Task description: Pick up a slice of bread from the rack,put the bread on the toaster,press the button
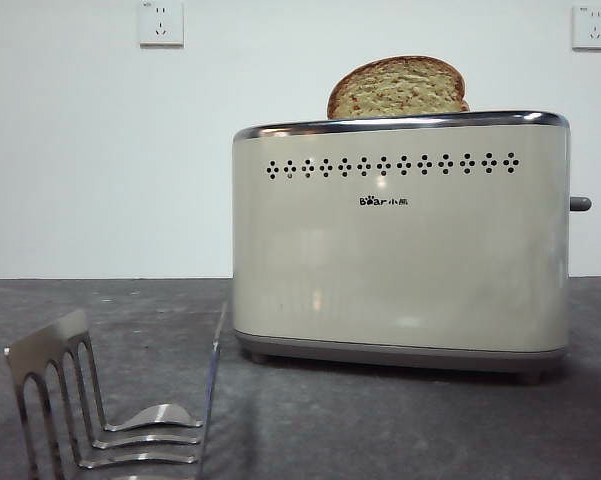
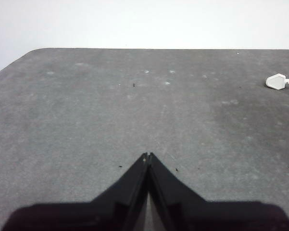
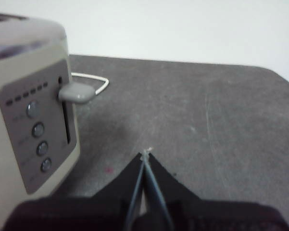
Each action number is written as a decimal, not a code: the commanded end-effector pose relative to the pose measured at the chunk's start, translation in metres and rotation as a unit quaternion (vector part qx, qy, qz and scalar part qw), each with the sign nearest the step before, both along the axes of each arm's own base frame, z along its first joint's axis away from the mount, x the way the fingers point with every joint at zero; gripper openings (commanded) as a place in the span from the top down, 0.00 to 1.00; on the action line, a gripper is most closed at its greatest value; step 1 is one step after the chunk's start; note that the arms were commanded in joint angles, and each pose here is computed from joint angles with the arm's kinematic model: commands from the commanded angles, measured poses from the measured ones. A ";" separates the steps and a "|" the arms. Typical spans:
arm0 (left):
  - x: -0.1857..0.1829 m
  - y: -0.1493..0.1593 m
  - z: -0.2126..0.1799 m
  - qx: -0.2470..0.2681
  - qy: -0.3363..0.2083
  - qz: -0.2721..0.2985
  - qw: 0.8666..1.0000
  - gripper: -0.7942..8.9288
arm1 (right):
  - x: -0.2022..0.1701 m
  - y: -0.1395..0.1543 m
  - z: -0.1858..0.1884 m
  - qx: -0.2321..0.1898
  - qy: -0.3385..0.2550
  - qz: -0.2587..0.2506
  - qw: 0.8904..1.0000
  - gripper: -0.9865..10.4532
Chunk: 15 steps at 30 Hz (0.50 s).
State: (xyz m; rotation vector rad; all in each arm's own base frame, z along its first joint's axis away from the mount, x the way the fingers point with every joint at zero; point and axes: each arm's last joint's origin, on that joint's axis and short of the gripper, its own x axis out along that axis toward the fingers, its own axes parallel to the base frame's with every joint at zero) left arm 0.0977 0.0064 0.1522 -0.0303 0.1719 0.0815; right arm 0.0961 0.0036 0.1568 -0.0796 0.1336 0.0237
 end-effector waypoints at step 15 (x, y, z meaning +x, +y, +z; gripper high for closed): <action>0.001 0.000 -0.003 0.000 0.003 0.001 1.000 0.92 | 0.000 0.000 -0.007 0.000 0.022 -0.001 1.000 0.91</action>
